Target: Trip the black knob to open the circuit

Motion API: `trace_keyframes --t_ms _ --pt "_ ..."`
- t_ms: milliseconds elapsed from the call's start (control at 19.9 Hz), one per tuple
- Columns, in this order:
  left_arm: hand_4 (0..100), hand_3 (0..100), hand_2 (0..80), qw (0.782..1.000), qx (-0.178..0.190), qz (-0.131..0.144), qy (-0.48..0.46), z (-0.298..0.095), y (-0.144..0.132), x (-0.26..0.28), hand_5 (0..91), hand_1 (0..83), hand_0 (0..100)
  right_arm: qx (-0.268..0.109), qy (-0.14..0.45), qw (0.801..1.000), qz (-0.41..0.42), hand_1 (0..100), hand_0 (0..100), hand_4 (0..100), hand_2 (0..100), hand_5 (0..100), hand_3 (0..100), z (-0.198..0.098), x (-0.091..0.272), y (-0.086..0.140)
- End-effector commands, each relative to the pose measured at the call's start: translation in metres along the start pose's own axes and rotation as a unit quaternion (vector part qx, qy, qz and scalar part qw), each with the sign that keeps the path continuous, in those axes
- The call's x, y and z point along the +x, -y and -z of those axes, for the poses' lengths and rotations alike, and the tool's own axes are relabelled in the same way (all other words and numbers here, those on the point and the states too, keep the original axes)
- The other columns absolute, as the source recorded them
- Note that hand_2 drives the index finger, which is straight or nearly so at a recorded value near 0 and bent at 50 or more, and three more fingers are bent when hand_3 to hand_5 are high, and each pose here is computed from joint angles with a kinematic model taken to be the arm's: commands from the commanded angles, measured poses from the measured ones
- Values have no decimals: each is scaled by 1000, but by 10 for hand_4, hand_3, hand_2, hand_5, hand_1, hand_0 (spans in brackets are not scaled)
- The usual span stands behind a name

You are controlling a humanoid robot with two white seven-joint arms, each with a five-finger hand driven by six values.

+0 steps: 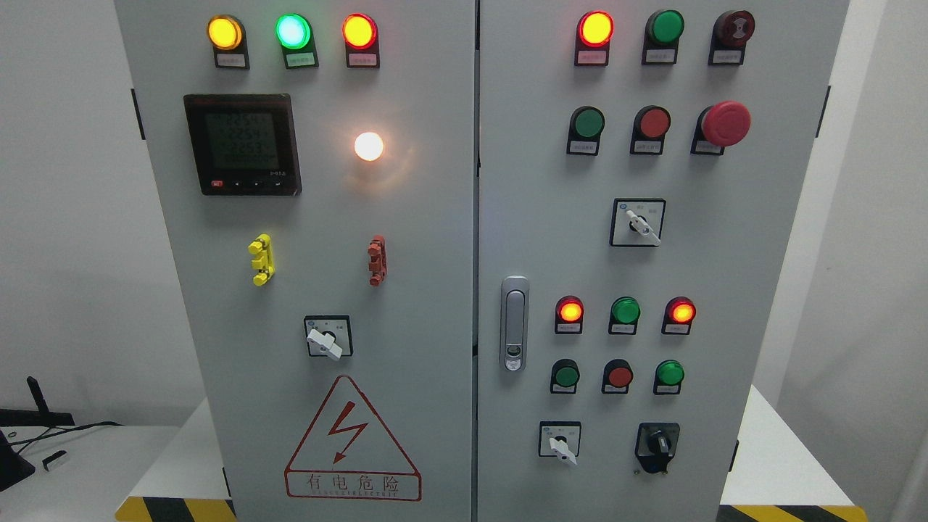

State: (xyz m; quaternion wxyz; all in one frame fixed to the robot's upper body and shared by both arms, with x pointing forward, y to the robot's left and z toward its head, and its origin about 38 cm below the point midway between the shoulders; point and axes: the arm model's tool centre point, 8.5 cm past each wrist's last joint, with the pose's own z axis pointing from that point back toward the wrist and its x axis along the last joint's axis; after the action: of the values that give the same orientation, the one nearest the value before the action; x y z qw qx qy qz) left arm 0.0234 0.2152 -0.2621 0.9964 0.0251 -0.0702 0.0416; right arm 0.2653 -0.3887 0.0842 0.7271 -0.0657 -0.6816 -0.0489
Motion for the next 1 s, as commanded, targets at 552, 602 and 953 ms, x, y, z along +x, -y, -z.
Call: trace_keyframes --t_ms 552,602,953 --pt "0 0 0 1000 -2 15 1 0 0 0 0 389 120 46 85 995 -3 353 154 1000 432 902 1000 70 85 -40" --pt "0 0 0 1000 -2 15 1 0 0 0 0 389 120 49 84 995 -3 355 154 1000 411 921 1000 70 84 -43" --pt "0 0 0 1000 -2 15 1 0 0 0 0 389 120 57 62 996 5 357 165 1000 444 942 1000 84 74 -59"
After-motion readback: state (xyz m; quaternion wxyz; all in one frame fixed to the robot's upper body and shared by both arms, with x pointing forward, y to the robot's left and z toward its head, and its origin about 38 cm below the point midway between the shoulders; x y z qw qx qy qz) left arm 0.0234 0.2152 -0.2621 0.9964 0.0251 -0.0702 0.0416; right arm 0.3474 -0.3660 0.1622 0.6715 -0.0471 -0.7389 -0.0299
